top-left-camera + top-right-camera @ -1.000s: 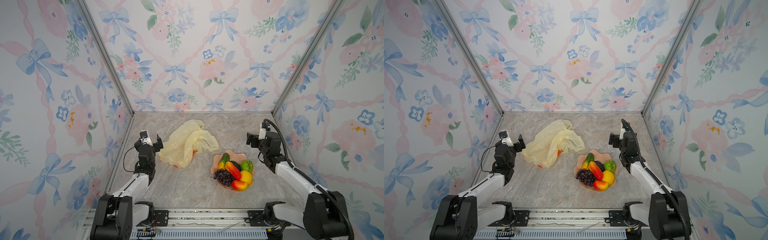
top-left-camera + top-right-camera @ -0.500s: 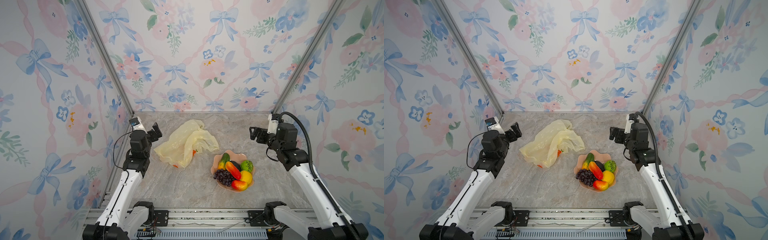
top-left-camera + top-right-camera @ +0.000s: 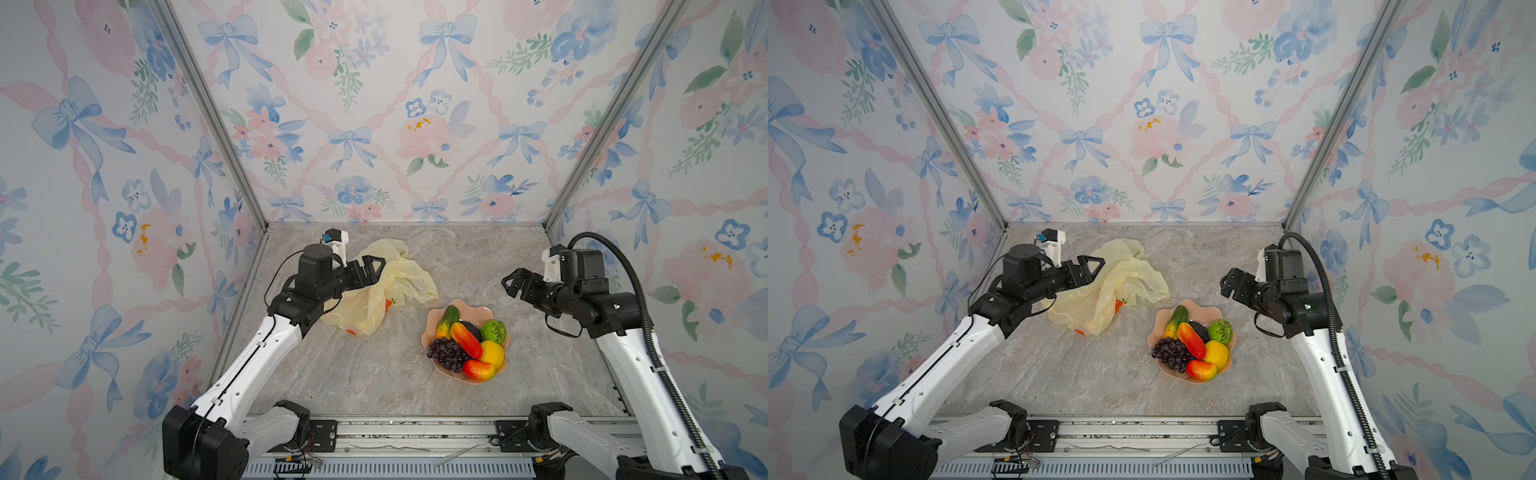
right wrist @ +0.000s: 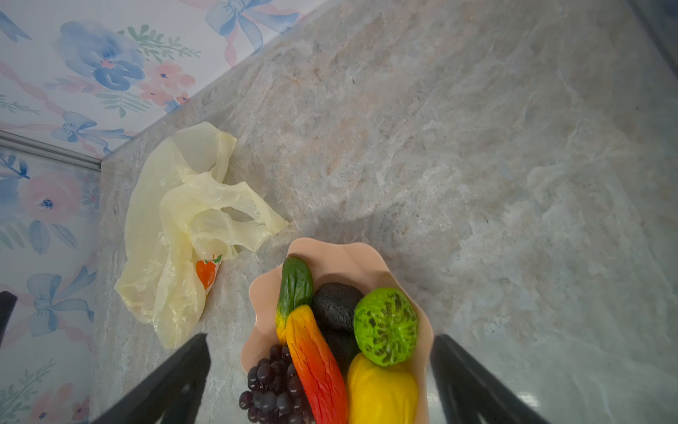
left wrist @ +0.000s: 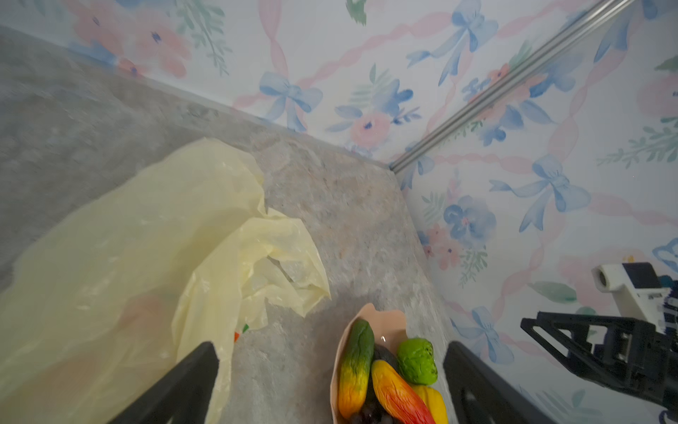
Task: Place the fruits into the plastic bag
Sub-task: Rotate the plate at the center of the table.
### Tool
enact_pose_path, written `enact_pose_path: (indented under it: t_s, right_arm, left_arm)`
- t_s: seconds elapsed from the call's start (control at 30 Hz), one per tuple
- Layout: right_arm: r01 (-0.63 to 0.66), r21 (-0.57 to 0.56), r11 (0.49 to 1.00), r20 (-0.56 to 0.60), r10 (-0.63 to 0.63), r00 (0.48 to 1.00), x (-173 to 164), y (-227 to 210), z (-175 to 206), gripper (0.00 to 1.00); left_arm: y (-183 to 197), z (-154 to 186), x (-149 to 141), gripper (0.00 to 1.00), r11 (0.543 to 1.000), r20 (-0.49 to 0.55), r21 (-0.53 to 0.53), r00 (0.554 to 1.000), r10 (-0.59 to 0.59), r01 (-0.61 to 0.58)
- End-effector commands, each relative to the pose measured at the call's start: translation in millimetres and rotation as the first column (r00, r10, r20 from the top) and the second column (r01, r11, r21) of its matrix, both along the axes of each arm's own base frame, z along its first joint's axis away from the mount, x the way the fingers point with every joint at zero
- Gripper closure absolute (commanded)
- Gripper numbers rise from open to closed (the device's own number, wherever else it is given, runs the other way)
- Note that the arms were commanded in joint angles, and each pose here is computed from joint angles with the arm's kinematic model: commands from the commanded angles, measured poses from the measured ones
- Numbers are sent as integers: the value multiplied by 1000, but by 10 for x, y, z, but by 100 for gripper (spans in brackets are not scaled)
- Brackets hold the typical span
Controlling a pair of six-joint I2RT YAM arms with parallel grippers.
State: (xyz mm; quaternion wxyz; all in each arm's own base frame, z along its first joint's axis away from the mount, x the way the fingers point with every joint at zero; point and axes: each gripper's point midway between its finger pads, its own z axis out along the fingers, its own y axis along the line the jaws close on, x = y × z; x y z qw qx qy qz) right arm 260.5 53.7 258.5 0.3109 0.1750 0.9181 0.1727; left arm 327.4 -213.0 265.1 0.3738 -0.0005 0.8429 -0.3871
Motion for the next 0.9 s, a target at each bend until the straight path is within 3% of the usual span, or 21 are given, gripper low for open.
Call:
enact_pose_path:
  t_s: [0.0,0.1,0.27,0.43,0.87]
  right_arm:
    - [74,60,995,-138,-65,988,-374,-57,-268,4]
    - [133,118,984,-194,-108,975,-494,-90,-459,4]
    - [177,209,962,-276,-116,954,-596,-38,-835,4]
    - [209,220,953,-317,-133,939,-633,-60,-1098,4]
    - [231,309,923,-250,-155,956,-489,-3,-1384,4]
  left_arm:
    - [-410,-241,-182,2,991,-134,-27,981,-137,135]
    - [-686,-568,-195,2,976,-224,-13,951,-213,216]
    - [-1097,-915,-202,2,944,-284,24,907,-310,330]
    - [-1372,-1187,-180,2,921,-338,32,871,-356,389]
    - [-1663,-1675,-221,2,887,-421,49,815,-398,459]
